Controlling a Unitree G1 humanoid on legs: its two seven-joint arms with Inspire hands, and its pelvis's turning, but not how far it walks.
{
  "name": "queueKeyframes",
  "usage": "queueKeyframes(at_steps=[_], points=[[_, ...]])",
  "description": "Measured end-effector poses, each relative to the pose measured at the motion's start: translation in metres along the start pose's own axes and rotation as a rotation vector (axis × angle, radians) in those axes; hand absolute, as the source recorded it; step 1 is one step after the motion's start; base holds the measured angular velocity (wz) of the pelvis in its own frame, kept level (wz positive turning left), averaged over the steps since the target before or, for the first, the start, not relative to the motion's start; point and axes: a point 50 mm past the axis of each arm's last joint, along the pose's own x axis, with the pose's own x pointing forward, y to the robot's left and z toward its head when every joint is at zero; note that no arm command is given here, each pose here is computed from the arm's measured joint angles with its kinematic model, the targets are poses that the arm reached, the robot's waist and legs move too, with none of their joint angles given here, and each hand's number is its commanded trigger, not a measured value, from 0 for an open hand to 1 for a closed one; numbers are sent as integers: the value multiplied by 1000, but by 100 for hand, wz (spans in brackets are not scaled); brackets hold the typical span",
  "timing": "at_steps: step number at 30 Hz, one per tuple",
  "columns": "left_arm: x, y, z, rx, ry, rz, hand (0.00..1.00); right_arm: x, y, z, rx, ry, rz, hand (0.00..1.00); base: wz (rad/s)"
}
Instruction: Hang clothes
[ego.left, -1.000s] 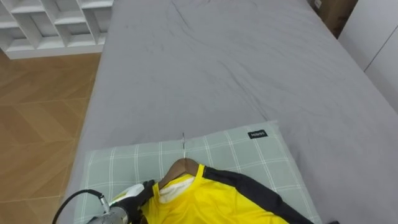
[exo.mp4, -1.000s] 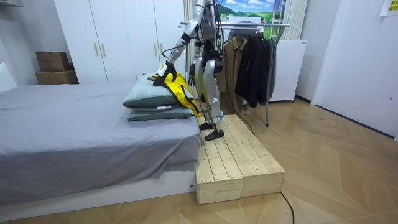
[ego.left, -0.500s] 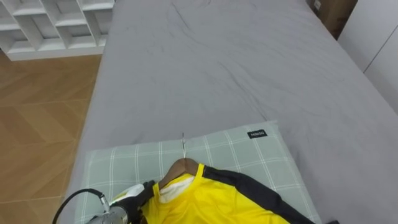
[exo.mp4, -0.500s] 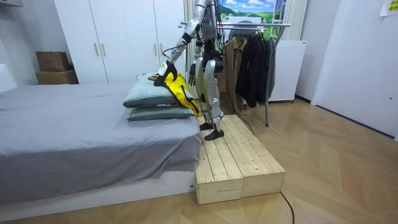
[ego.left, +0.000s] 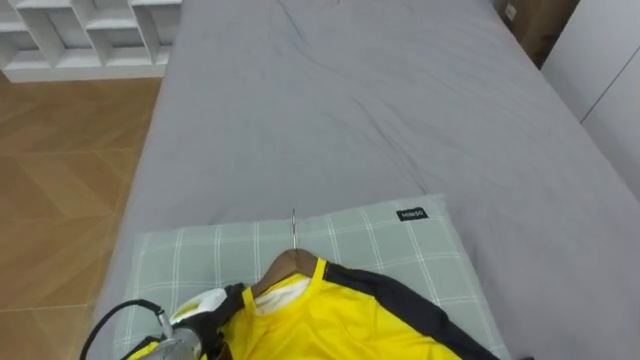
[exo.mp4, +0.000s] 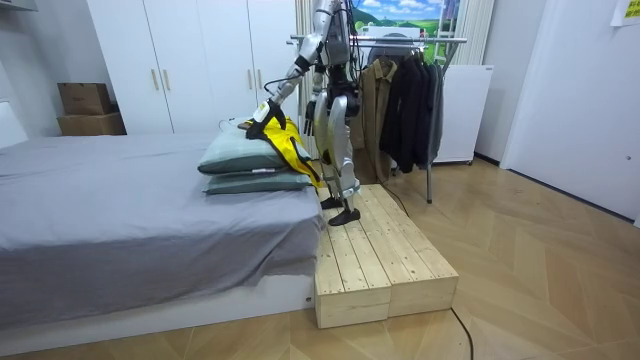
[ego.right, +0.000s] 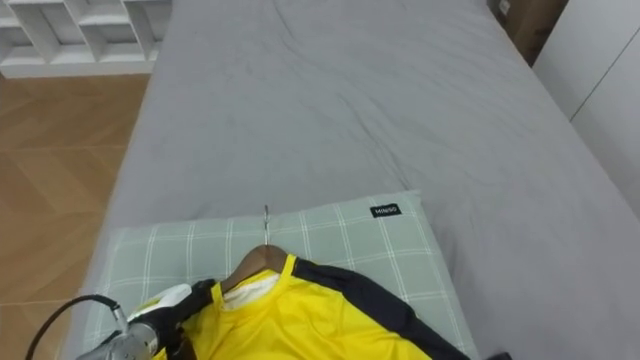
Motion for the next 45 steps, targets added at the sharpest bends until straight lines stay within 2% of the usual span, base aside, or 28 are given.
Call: queueKeyframes(at_steps=[12, 22, 26, 27, 30, 32, 37, 42, 45], points=[[-3, 9, -17, -134, 82, 250, 0, 6, 16, -3, -5, 3, -29, 0, 0], [-5, 11, -17, -179, 90, 328, 0, 9, 23, 0, -21, -8, -43, 0, 1], [-4, 17, -15, -215, 86, 370, 0, 10, 25, 7, -44, -21, -41, 0, 0], [-4, 18, -14, -215, 85, 378, 13, 10, 25, 10, -53, -25, -45, 0, 0], [-3, 20, -12, -213, 80, 388, 79, 10, 26, 12, -58, -30, -51, 0, 0], [-3, 22, -11, -212, 77, 396, 100, 10, 26, 14, -59, -35, -49, 0, 0], [-3, 21, -11, -203, 72, 398, 100, 11, 27, 18, -64, -46, -47, 0, 0], [-3, 31, -13, -190, 74, 426, 100, 11, 29, 26, -80, -66, -41, 0, 0], [-3, 29, -14, -188, 85, 413, 100, 11, 30, 29, -84, -80, -37, 0, 3]])
